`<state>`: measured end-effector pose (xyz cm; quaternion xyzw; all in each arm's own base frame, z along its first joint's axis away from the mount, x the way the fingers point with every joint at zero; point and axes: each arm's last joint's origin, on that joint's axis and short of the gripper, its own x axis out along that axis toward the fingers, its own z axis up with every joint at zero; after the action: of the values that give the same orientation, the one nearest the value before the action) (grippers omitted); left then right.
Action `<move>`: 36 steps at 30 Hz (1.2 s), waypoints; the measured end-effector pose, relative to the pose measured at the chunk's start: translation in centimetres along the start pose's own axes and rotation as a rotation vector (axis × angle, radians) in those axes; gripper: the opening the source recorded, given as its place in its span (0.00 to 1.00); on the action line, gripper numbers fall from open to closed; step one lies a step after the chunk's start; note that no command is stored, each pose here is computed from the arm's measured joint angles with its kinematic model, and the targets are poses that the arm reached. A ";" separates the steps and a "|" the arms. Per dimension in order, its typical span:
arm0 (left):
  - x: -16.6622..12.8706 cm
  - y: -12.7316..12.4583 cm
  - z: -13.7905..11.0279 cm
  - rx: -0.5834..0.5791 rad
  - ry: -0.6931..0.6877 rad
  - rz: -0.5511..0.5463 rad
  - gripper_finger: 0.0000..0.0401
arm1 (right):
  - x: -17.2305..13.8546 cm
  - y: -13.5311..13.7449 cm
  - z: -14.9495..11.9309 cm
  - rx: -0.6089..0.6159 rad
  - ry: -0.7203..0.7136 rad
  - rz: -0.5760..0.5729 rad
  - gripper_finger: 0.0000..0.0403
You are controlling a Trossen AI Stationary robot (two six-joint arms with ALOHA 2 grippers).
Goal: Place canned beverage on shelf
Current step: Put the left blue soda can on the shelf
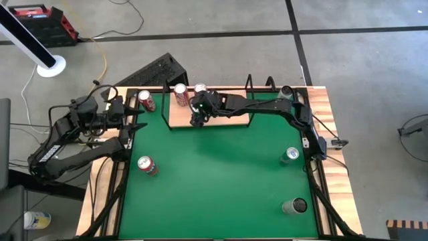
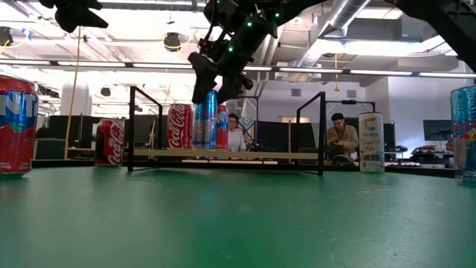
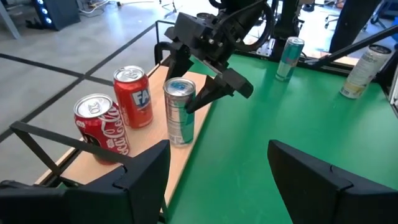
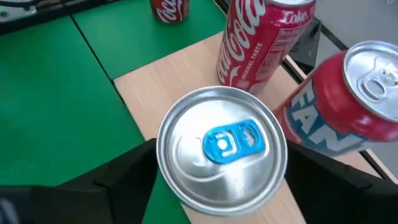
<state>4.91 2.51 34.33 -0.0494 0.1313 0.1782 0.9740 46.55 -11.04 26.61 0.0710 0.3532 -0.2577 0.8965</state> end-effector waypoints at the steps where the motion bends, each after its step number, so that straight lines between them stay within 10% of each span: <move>1: 0.0 0.0 0.0 0.000 0.000 0.004 0.63 | 0.0 0.0 0.0 0.002 -0.002 0.001 0.84; 7: 0.0 0.0 0.0 0.000 -0.001 0.004 0.63 | -0.2 -0.1 0.2 0.031 -0.013 -0.009 0.65; 20: 0.0 0.1 0.0 -0.009 -0.003 0.029 0.63 | -4.0 -1.6 0.1 0.001 0.092 -0.123 0.65; 36: 0.0 0.1 0.0 -0.085 -0.002 0.031 0.63 | -4.2 -11.6 -1.2 0.117 -0.028 -0.110 0.65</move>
<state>4.89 2.60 34.34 -0.0886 0.1234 0.1989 0.9682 37.30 -18.93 29.20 0.1002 0.3284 -0.3279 0.8801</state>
